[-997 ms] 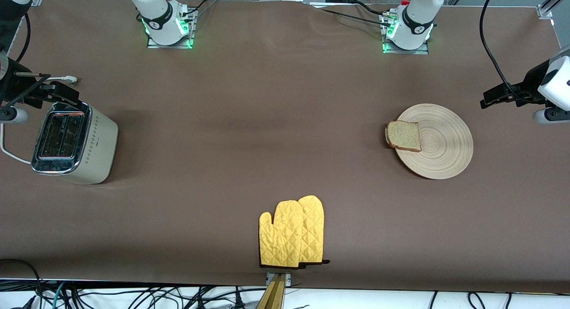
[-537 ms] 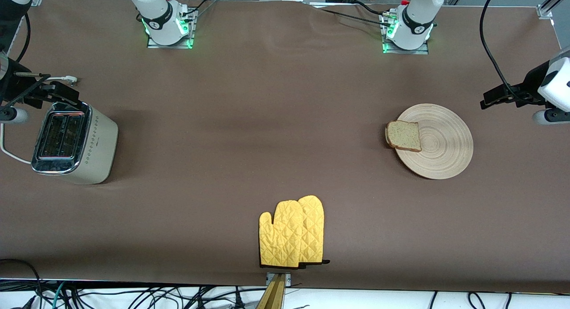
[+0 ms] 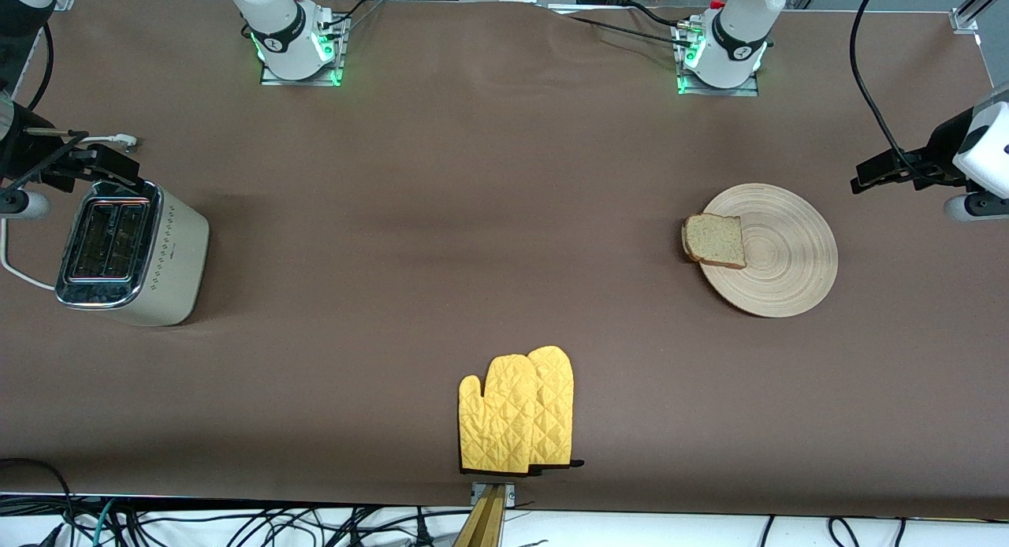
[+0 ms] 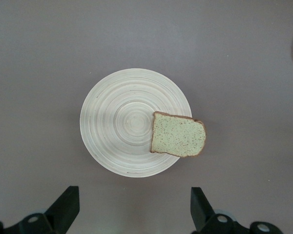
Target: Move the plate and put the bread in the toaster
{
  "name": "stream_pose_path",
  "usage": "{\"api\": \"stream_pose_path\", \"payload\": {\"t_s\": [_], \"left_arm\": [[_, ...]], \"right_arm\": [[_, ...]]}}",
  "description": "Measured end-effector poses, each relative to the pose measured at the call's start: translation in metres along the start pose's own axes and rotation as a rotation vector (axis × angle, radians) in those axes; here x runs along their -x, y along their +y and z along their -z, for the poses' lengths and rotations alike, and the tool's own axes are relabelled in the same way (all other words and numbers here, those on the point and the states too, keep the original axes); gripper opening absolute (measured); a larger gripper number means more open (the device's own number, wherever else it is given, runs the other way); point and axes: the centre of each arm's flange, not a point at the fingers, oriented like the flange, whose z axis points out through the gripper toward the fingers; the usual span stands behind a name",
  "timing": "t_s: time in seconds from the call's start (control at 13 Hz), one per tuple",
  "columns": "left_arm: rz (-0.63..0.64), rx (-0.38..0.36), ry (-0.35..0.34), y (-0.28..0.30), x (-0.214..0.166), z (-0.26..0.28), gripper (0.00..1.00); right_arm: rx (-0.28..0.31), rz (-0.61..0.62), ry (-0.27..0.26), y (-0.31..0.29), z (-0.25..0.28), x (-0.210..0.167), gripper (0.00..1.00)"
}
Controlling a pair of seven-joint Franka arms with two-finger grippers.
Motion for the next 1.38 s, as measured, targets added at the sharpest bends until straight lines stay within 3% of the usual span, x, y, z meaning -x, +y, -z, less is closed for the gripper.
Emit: {"api": "stream_pose_path", "payload": {"t_s": [0.61, 1.23, 1.38], "left_arm": [[0.013, 0.025, -0.022, -0.093, -0.014, -0.020, 1.00], [-0.049, 0.125, -0.169, -0.208, -0.065, -0.146, 1.00], [-0.066, 0.197, -0.181, -0.239, -0.073, -0.196, 1.00]], "right_arm": [[0.000, 0.000, 0.000, 0.000, 0.000, 0.000, 1.00], [0.000, -0.001, 0.000, 0.001, 0.000, 0.000, 1.00], [0.000, -0.001, 0.000, 0.001, 0.000, 0.000, 1.00]]}}
